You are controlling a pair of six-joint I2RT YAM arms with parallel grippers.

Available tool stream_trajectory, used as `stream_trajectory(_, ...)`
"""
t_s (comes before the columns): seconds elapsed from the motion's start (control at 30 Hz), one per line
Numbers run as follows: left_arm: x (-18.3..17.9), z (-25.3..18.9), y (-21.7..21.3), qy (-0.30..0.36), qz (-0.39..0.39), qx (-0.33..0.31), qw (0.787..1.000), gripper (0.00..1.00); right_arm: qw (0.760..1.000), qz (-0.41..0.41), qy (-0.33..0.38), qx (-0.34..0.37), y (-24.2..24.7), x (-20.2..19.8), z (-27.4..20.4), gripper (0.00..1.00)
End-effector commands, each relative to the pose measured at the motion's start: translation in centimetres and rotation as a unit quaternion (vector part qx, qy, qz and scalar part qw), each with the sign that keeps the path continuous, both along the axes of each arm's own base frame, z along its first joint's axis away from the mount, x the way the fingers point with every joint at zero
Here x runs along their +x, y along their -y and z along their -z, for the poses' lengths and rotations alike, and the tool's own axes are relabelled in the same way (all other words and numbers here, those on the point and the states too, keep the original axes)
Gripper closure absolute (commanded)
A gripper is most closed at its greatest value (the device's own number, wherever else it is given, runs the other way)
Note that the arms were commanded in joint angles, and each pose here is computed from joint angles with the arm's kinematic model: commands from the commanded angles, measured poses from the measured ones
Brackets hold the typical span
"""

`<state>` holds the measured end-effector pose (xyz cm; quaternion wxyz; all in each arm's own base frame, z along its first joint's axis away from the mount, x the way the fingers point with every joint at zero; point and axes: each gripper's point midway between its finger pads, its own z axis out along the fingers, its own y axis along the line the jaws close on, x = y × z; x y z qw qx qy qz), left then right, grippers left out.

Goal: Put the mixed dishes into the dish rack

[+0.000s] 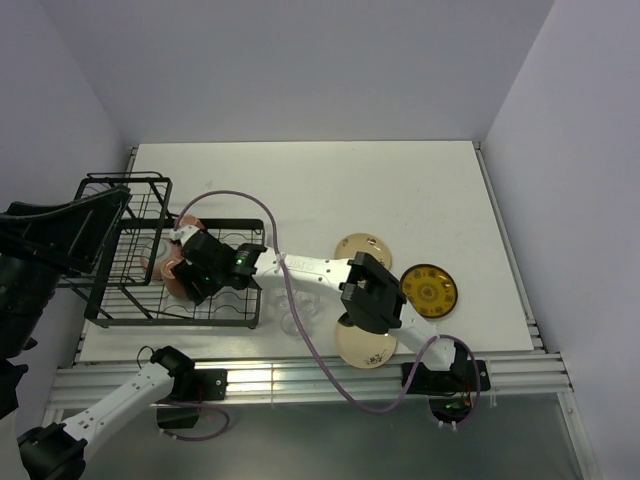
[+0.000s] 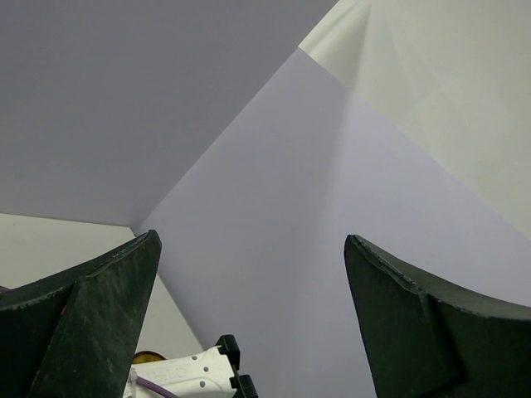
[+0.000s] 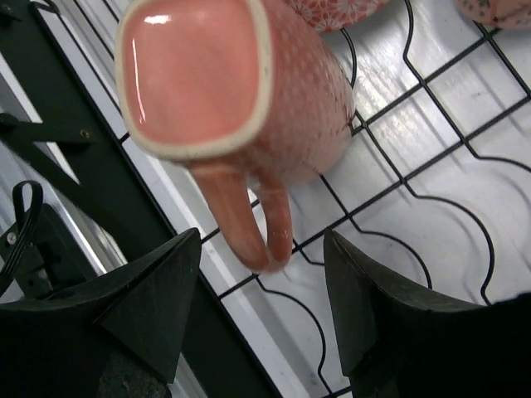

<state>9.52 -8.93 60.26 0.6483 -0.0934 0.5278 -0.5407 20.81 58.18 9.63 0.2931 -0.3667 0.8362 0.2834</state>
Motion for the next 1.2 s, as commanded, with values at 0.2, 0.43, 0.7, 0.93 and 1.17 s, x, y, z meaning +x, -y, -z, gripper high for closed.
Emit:
stream_trajectory(0.2,2.1,1.7,2.3,-0.048,0.024,0.037,0.998,0.03,0.991,0.051,0.027,0.117,3.6,1.2,-11.2,0.31)
stream_trajectory(0.43,5.9,7.1,5.6,-0.140,0.042,0.116,0.982,0.05,0.966,0.233,0.007,0.113,15.9,7.1,-14.3,0.30)
stream_trajectory(0.7,9.3,18.6,9.3,-0.266,0.087,0.222,0.934,0.08,0.895,0.444,0.009,0.045,38.5,8.3,-13.5,0.30)
stream_trajectory(0.93,11.3,28.9,12.4,-0.349,0.115,0.356,0.859,0.09,0.878,0.476,0.018,0.050,44.7,3.8,-13.9,0.30)
stream_trajectory(1.17,12.1,34.7,13.3,-0.335,0.133,0.459,0.812,0.07,0.880,0.471,-0.001,0.064,46.1,0.4,-12.3,0.31)
